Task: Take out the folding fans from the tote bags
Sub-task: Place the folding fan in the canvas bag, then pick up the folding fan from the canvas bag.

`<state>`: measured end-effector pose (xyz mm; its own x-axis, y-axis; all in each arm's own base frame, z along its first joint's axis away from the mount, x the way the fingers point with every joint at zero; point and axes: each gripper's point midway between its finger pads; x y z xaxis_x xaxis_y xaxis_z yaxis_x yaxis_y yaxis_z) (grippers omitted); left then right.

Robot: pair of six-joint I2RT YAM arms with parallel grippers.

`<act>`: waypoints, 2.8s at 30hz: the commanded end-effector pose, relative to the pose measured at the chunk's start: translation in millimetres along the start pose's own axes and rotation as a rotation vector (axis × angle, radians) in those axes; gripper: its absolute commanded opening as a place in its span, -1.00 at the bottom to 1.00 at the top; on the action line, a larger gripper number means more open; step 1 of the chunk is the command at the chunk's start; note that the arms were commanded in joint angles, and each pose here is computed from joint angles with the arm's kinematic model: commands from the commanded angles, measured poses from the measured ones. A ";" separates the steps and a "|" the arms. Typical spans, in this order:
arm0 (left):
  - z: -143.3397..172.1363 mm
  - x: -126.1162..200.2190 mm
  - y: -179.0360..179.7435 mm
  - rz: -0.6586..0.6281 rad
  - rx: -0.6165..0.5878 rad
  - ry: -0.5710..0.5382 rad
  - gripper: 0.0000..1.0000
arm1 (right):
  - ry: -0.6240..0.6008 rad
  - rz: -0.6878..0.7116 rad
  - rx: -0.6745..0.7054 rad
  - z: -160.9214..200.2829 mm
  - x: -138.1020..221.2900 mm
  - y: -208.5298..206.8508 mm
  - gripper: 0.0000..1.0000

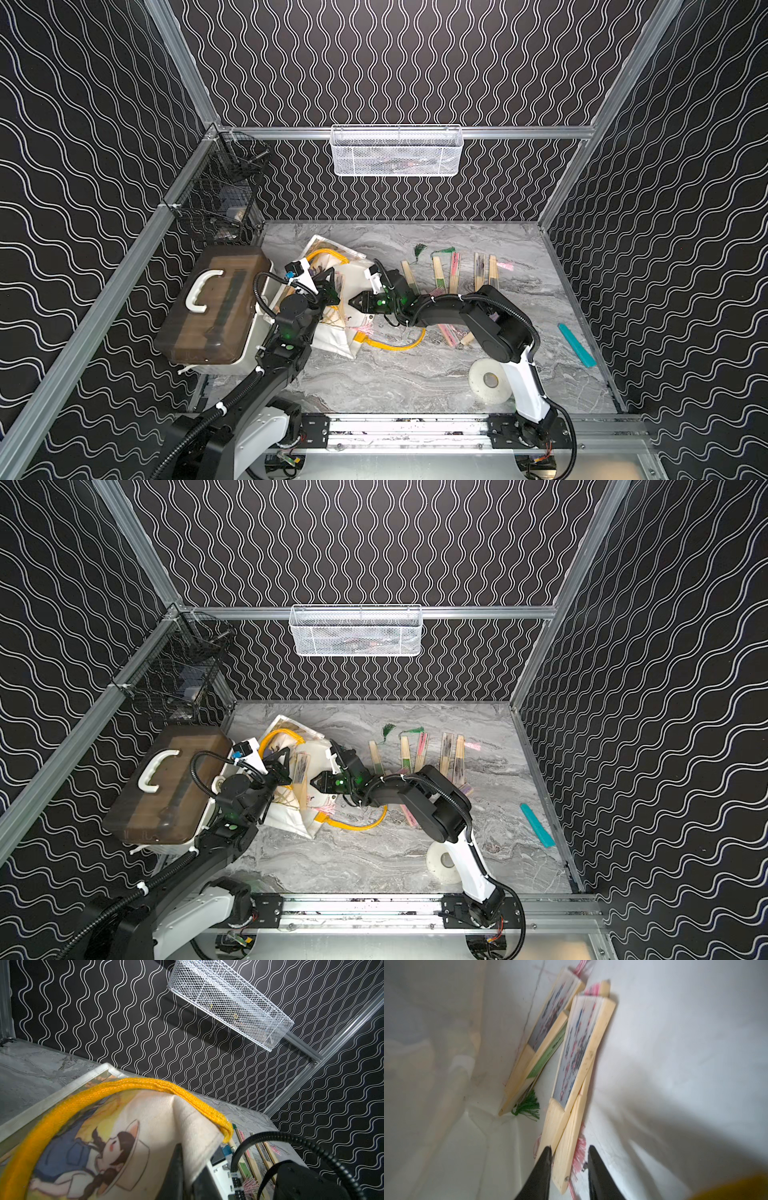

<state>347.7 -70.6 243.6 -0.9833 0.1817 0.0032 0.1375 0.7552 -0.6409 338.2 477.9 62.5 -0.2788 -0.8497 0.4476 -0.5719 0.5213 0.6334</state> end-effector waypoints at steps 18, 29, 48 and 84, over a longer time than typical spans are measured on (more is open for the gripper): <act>1.7 17.6 -34.7 0.162 0.007 0.063 -1.00 | -0.138 0.004 -0.067 -57.2 -6.0 -30.4 0.06; 10.7 12.7 -12.3 0.081 0.020 0.058 -1.00 | -0.038 -0.090 -0.103 -20.3 5.3 -17.8 -0.08; 12.8 9.5 -4.4 0.051 0.045 0.052 -1.00 | 0.142 -0.098 -0.118 39.5 -5.5 -4.4 -0.35; 5.9 16.4 -27.3 0.137 0.112 0.083 -1.00 | 0.135 -0.195 -0.042 27.1 -34.5 -8.0 -0.51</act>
<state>328.8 -85.9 239.8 -0.9545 0.2956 0.0408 0.1827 0.6871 -0.7032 333.9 503.7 31.1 -0.0772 -0.9209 0.3820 -0.5610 0.3569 0.7469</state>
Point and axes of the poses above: each gripper's point midway between its finger pads, its own x axis back along the fingers, its own y axis along the line the jaws close on, z = x × y, and after that the axes turned 11 degrees about x, right-handed
